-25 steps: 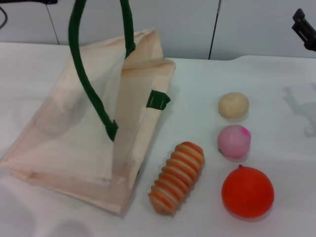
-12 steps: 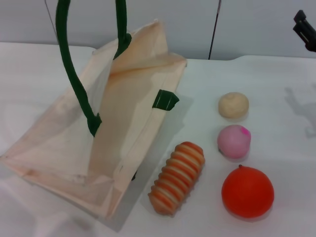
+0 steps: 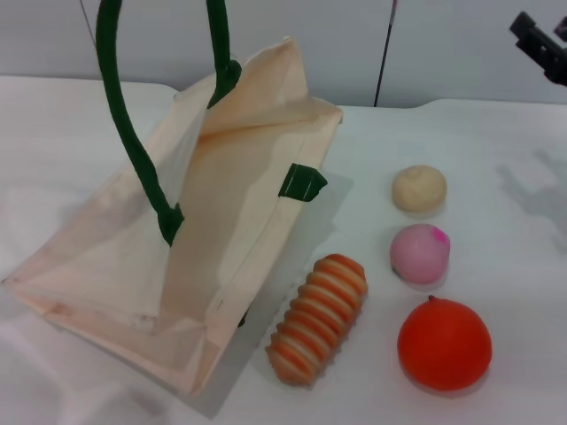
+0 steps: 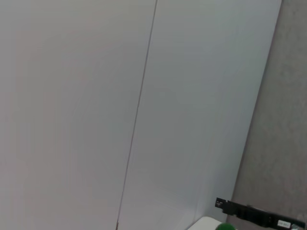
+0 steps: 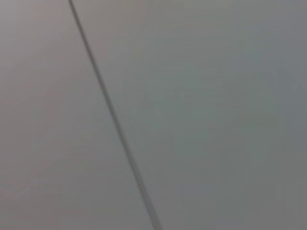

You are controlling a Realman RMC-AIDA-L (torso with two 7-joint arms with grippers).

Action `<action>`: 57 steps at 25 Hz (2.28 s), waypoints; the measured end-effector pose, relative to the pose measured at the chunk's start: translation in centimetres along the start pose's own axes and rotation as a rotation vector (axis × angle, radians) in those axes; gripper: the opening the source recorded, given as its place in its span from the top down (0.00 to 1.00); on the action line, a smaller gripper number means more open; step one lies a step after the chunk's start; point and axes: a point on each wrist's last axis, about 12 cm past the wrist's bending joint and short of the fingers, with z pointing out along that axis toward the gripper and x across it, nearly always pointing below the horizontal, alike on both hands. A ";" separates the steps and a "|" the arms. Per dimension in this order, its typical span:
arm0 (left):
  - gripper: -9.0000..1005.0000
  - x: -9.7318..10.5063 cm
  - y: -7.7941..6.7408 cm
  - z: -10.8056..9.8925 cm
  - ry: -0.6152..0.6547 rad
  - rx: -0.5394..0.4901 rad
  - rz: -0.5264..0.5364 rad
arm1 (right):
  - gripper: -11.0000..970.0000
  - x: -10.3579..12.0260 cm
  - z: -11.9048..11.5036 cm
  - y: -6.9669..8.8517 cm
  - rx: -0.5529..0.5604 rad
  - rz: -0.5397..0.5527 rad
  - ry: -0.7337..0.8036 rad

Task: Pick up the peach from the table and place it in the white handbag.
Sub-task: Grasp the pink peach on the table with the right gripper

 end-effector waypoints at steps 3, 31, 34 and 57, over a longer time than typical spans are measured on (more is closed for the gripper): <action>0.85 0.1 0.0 -0.1 0.001 -0.002 -0.003 | 0.08 -2.1 -0.2 -0.4 -0.128 -0.017 0.115; 0.83 0.7 0.2 -0.5 0.005 -0.018 -0.016 | 0.07 0.8 -0.1 3.8 -0.565 -0.285 0.814; 0.83 0.7 0.2 -0.4 0.005 -0.016 -0.015 | 0.07 1.4 0.3 4.2 -0.559 -0.306 0.840; 0.81 0.7 0.2 -0.4 -0.002 -0.014 -0.016 | 0.08 3.4 1.3 4.1 -0.469 -0.397 0.956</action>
